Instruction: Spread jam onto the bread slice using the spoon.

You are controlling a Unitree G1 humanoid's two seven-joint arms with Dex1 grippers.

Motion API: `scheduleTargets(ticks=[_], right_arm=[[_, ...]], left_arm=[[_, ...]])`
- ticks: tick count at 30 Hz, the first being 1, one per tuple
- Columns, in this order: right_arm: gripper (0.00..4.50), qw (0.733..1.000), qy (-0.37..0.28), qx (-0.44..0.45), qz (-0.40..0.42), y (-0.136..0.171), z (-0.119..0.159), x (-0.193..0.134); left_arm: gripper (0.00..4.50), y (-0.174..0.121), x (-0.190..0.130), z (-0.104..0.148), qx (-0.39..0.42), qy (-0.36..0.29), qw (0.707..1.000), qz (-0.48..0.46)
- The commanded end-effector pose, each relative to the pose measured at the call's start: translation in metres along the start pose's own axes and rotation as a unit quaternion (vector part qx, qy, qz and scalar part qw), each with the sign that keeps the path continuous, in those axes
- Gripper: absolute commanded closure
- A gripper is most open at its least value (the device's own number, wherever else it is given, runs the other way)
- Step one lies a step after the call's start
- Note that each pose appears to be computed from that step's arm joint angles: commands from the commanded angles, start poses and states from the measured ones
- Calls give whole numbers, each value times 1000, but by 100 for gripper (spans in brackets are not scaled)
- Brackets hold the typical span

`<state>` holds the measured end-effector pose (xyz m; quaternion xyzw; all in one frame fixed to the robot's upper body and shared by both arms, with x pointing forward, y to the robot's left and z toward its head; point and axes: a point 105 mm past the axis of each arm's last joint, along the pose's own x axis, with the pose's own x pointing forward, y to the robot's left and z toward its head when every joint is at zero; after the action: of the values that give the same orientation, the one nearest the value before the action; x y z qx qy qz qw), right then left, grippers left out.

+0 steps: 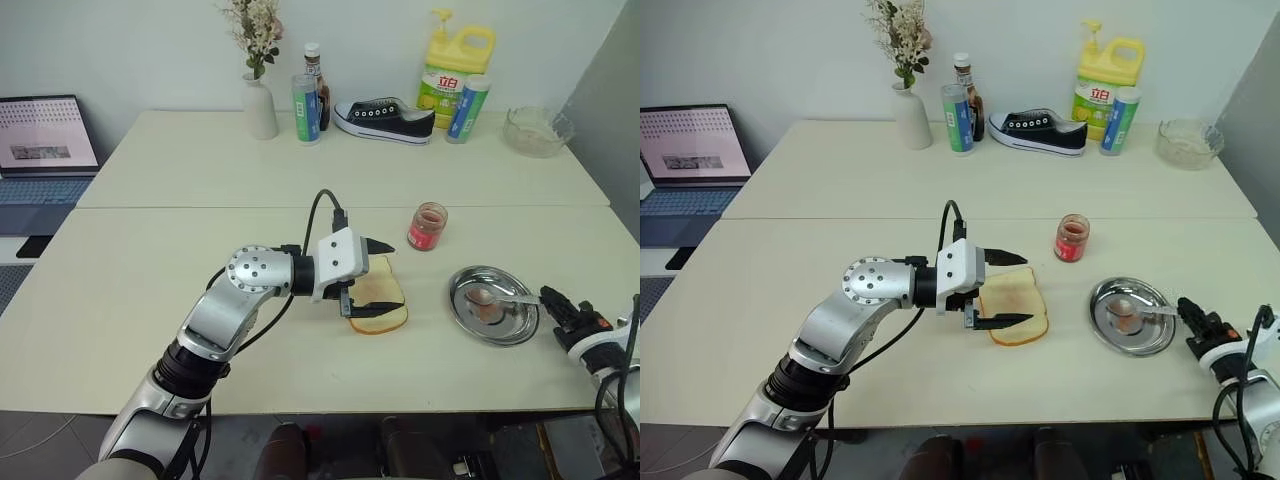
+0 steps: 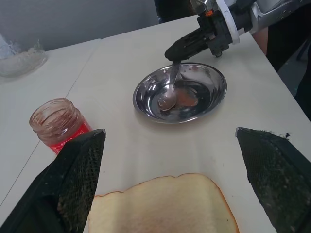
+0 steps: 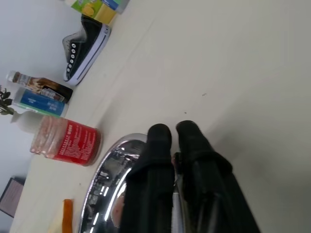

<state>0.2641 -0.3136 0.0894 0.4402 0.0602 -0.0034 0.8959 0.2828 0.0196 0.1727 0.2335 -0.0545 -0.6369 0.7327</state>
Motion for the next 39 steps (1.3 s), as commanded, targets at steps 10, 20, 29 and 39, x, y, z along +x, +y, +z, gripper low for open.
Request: scheduleTargets(ticks=[10, 20, 29, 39], right_arm=[[446, 1000, -6, 1, 17, 10, 5, -3], [446, 993, 15, -69, 94, 69, 8, -7], [446, 966, 78, -213, 125, 102, -15, -3], [446, 969, 30, -205, 132, 112, 15, -4]], left_arm=[[0, 7, -6, 8, 20, -10, 1000, 16], [0, 7, -9, 7, 20, -7, 1000, 20], [0, 9, -9, 6, 21, -7, 1000, 21], [0, 8, -10, 5, 19, -7, 999, 24]])
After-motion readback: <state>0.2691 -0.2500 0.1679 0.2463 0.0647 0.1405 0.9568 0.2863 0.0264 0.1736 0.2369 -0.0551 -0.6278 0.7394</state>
